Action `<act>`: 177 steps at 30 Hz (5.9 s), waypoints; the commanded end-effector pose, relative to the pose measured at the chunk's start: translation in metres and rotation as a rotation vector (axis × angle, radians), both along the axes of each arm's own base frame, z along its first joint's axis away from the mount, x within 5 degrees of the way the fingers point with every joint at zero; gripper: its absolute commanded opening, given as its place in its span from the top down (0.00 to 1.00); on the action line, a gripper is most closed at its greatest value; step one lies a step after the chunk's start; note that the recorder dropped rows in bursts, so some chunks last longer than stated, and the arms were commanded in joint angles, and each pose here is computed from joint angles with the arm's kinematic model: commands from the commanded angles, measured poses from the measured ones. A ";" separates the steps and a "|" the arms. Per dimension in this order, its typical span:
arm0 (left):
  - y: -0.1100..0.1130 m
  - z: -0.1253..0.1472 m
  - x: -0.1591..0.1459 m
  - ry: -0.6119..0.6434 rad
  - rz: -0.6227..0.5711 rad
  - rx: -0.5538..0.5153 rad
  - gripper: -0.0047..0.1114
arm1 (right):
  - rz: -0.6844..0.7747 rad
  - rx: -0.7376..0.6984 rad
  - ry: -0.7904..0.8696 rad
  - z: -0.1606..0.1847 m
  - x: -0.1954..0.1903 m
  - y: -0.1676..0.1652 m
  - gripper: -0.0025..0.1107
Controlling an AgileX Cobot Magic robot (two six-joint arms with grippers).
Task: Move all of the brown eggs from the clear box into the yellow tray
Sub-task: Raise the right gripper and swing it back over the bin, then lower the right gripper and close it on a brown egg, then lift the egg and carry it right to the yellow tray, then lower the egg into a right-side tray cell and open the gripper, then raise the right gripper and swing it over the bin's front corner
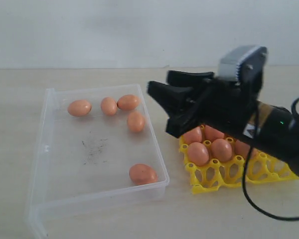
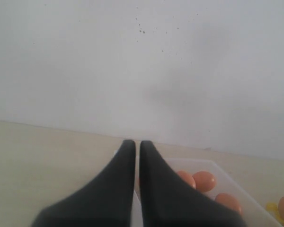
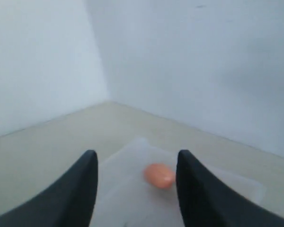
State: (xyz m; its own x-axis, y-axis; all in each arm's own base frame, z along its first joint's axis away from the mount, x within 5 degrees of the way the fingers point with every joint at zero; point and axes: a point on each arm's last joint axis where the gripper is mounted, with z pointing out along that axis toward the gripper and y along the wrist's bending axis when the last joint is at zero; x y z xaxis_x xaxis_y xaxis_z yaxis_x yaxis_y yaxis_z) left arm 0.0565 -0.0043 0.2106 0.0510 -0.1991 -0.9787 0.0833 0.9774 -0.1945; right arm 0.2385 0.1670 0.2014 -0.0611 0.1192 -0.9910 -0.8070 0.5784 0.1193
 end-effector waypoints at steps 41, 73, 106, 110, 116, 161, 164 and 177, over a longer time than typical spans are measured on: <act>0.000 0.003 0.000 -0.019 0.000 -0.020 0.93 | -0.237 -0.829 0.905 -0.056 0.181 0.140 0.97; 0.000 0.003 0.000 -0.019 0.000 -0.020 0.93 | -0.074 -0.818 0.315 0.052 0.021 0.097 0.98; 0.000 0.003 0.000 -0.019 0.000 -0.020 0.93 | -0.843 -0.087 0.422 -0.059 -0.041 -0.120 0.98; 0.000 0.003 0.000 -0.019 0.000 -0.020 0.93 | -0.859 -0.119 0.436 -0.078 -0.028 -0.117 0.98; 0.000 0.003 0.000 -0.019 0.000 -0.020 0.93 | -0.875 -0.111 0.432 -0.093 -0.015 -0.114 0.98; 0.000 0.003 0.000 -0.019 0.000 -0.020 0.93 | 0.167 -0.405 0.445 0.059 -0.003 0.017 0.96; 0.000 0.003 0.000 -0.019 0.000 -0.020 0.93 | 0.370 -0.420 0.500 0.045 -0.008 0.051 0.79; 0.000 0.003 0.000 -0.019 0.000 -0.020 0.93 | 0.357 -0.889 -0.113 0.010 -0.005 0.081 0.98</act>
